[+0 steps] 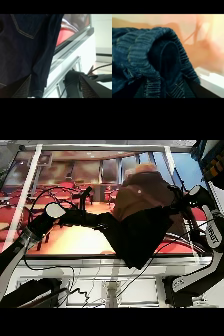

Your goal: Fold the clothes and pants, and hang the long-sleeved shirts on hangers.

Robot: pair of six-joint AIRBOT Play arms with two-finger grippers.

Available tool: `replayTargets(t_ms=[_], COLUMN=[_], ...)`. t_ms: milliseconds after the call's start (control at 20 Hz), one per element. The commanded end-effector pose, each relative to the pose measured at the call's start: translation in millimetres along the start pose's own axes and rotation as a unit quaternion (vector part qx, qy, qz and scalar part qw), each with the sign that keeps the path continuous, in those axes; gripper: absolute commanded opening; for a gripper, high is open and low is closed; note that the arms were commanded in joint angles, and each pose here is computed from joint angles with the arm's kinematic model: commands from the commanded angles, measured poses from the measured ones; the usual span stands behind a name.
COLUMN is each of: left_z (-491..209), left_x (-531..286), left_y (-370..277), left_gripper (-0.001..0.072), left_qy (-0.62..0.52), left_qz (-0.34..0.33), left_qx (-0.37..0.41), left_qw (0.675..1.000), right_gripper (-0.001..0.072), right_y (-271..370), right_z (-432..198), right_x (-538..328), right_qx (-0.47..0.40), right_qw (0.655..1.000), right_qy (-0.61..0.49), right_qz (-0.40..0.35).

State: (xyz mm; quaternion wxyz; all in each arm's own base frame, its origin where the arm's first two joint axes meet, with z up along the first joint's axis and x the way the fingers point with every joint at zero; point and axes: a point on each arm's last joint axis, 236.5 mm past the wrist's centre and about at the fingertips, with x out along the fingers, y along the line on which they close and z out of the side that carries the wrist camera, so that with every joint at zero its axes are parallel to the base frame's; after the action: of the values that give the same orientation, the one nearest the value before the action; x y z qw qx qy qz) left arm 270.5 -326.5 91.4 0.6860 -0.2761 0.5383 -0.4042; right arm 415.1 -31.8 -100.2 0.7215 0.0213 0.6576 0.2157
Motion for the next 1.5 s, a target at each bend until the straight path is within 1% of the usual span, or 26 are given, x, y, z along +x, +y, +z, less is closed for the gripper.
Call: replayTargets(t_ms=[0, 100, 150, 200, 250, 300, 350, 450, 500, 650, 800, 900, 1000, 1150, 1250, 1450], left_z=[1, 1, 1, 1, 1, 1, 1, 0, 0, 0, 0, 0, 0, 0, 0, 0], left_x=[1, 1, 1, 1, 1, 1, 1, 1, 1, 1, 1, 1, 1, 1, 1, 1], left_y=[2, 2, 2, 2, 2, 2, 2, 2, 2, 2, 2, 2, 2, 2, 2, 1], left_gripper=[0.0692, 0.0692, 0.0692, 0.0692, 0.0692, 0.0692, 0.0692, 0.0692, 0.0692, 0.0692, 0.0692, 0.0692, 0.0692, 0.0692, 0.0692, 0.0692], left_qy=[0.001, 0.001, 0.001, 0.001, 0.001, 0.001, 0.001, 0.001, 0.001, 0.001, 0.001, 0.001, 0.001, 0.001, 0.001, 0.002], left_qz=[0.002, 0.001, 0.002, 0.002, 0.002, 0.002, 0.002, 0.002, 0.002, 0.002, 0.002, 0.002, 0.002, 0.002, 0.001, 0.000], left_qx=[-0.002, -0.002, -0.002, -0.002, -0.002, -0.002, -0.002, -0.002, -0.002, -0.002, -0.002, -0.002, -0.002, -0.002, -0.002, -0.003], left_qw=[1.000, 1.000, 1.000, 1.000, 1.000, 1.000, 1.000, 1.000, 1.000, 1.000, 1.000, 1.000, 1.000, 1.000, 1.000, 1.000], right_gripper=[0.0488, 0.0484, 0.0424, 0.0389, 0.0393, 0.0404, 0.0414, 0.0668, 0.0697, 0.0697, 0.0696, 0.0696, 0.0695, 0.0691, 0.0691, 0.0689], right_y=[43, 70, 87, 106, 118, 124, 121, 104, 92, 64, 61, 54, 53, 64, 76, 130], right_z=[-8, -9, -12, -13, -12, -8, -2, 16, 21, 8, 4, 9, 15, 13, 7, -28], right_x=[4, -4, -11, -19, -24, -23, -18, -6, -2, 5, 6, 9, 12, 22, 32, 29], right_qx=[0.057, 0.078, 0.085, 0.082, 0.077, 0.069, 0.055, 0.034, 0.034, 0.019, 0.016, 0.017, 0.039, 0.027, 0.023, 0.002], right_qw=[0.992, 0.982, 0.974, 0.965, 0.959, 0.959, 0.964, 0.977, 0.982, 0.992, 0.993, 0.995, 0.995, 0.995, 0.993, 0.971], right_qy=[0.021, 0.031, 0.041, 0.048, 0.051, 0.047, 0.032, -0.009, -0.019, 0.007, 0.015, 0.006, -0.001, 0.016, 0.038, 0.132], right_qz=[0.108, 0.167, 0.205, 0.245, 0.268, 0.271, 0.259, 0.211, 0.184, 0.123, 0.115, 0.097, 0.090, 0.095, 0.111, 0.199])
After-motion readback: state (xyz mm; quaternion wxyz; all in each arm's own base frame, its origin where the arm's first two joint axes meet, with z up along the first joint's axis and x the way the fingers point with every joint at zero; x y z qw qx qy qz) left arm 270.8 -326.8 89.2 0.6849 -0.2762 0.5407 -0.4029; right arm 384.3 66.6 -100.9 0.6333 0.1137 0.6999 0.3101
